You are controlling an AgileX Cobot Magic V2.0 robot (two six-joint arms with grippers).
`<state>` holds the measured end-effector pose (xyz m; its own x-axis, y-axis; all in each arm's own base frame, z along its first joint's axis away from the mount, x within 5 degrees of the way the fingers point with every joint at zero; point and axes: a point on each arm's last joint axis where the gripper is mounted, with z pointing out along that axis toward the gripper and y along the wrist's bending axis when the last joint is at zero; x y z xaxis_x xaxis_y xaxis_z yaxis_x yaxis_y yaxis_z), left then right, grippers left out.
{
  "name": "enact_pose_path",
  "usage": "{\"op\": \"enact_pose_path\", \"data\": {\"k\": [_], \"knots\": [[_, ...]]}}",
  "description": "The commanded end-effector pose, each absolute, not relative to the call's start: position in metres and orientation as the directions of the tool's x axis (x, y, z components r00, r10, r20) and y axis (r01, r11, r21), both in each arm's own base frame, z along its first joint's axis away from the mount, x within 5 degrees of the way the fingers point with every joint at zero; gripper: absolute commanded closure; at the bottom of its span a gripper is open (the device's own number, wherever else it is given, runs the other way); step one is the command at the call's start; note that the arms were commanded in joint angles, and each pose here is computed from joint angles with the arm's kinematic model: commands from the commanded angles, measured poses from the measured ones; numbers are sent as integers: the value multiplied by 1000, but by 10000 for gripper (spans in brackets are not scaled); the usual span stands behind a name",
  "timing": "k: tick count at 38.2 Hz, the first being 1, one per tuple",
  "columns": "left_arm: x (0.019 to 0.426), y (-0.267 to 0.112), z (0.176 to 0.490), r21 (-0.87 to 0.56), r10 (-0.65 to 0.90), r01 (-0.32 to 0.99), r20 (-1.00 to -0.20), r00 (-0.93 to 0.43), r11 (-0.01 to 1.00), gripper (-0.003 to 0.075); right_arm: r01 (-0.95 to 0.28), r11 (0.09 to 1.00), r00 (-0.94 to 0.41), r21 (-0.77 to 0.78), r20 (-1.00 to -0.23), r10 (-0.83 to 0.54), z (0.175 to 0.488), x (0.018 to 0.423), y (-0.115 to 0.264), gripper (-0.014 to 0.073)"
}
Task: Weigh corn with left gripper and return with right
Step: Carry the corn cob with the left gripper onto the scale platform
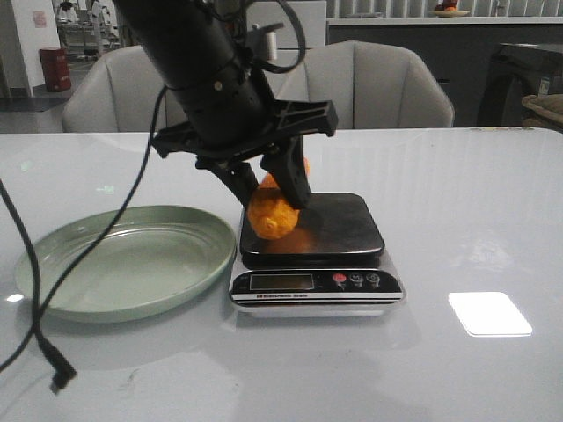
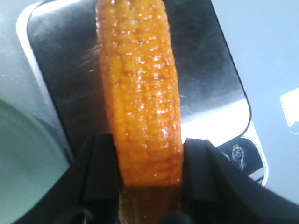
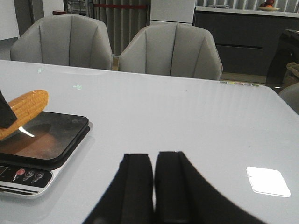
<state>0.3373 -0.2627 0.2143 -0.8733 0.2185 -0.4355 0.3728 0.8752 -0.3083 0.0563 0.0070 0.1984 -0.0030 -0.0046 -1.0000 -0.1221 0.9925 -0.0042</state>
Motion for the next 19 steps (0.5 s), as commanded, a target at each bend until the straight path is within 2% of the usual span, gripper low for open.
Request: {"op": "enact_pose_path", "data": {"k": [1, 6, 10, 19], "knots": [[342, -272, 241, -384, 136, 367, -511, -849, 847, 515, -111, 994, 88, -16, -996, -6, 203, 55, 6, 409], [345, -276, 233, -399, 124, 351, -494, -861, 847, 334, -111, 994, 88, -16, -996, -6, 203, 55, 6, 409], [347, -276, 233, -400, 118, 352, -503, -856, 846, 219, -111, 994, 88, -16, -996, -6, 203, 55, 6, 409], [344, -271, 256, -376, 120, 390, -572, -811, 840, 209, -111, 994, 88, -16, -996, -6, 203, 55, 6, 409]]}}
